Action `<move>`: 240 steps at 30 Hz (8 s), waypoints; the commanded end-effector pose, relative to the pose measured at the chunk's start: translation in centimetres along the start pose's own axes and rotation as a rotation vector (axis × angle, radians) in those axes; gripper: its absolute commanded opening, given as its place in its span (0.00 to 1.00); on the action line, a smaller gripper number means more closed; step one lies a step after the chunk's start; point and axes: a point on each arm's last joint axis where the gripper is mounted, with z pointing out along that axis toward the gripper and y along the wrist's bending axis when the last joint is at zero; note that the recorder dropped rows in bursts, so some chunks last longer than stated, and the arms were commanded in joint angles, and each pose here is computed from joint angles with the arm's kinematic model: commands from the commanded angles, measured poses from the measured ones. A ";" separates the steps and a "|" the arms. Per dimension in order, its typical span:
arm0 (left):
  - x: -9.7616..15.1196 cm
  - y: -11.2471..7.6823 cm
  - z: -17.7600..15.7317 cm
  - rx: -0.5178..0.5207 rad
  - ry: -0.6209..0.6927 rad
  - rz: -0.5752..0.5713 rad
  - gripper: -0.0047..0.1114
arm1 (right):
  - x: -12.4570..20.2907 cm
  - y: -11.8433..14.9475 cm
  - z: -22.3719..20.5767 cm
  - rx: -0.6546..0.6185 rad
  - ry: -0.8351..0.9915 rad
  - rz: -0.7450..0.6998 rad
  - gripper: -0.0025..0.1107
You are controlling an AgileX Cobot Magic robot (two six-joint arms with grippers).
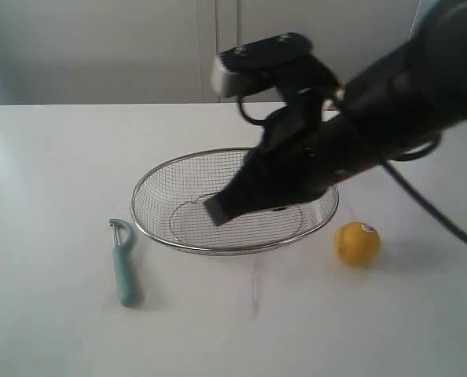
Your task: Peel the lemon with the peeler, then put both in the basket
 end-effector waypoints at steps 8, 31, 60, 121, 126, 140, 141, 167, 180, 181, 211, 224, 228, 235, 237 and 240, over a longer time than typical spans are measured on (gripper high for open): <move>0.1 0.0 0.0 0.004 0.000 0.005 0.04 | -6.8 7.0 7.5 0.053 0.109 -0.201 0.02; 0.1 0.0 0.0 0.004 0.000 0.005 0.04 | -7.2 8.4 17.9 0.147 0.239 -0.108 0.17; 0.1 0.0 0.0 0.004 0.000 0.005 0.04 | -5.0 8.1 23.0 0.172 0.259 0.068 0.57; 0.1 0.0 0.0 0.004 0.000 0.005 0.04 | -7.8 8.5 16.4 0.153 0.213 0.036 0.02; 0.1 0.0 0.0 0.004 0.000 0.005 0.04 | -9.8 6.6 8.0 0.344 0.162 -0.070 0.02; 0.1 0.0 0.0 0.004 0.000 0.005 0.04 | -2.4 -2.6 -7.2 0.487 0.088 0.161 0.02; 0.1 0.0 0.0 0.004 0.000 0.005 0.04 | -1.4 -2.8 -7.8 0.495 0.088 0.181 0.02; 0.1 0.0 0.0 0.004 0.000 0.005 0.04 | 8.1 -3.4 -12.4 0.614 -0.040 0.268 0.02; 0.2 -0.1 0.0 0.024 0.002 0.012 0.04 | 8.1 -3.4 -12.3 0.610 -0.046 0.263 0.02; 0.2 -0.1 0.0 0.024 0.002 0.012 0.04 | 8.0 -3.3 -12.3 0.608 -0.052 0.261 0.02; -1.0 -0.1 0.0 0.017 -0.128 0.051 0.04 | 7.5 -3.2 -12.2 0.585 -0.101 0.246 0.02; -1.1 -0.1 0.0 0.016 -0.133 0.051 0.04 | 7.5 -3.3 -12.2 0.588 -0.102 0.243 0.02; -1.1 -0.1 0.0 0.016 -0.133 0.051 0.04 | 7.5 -3.3 -12.2 0.588 -0.102 0.243 0.02; -1.4 -0.1 -0.1 0.016 -0.167 0.036 0.04 | 7.5 -3.3 -12.2 0.588 -0.102 0.243 0.02; -1.9 -0.1 -0.2 0.018 -0.222 -0.009 0.04 | 7.5 -3.3 -12.2 0.590 -0.102 0.242 0.02; -2.9 0.0 -0.5 0.035 -0.334 -0.128 0.04 | 7.5 -3.3 -12.3 0.591 -0.101 0.242 0.02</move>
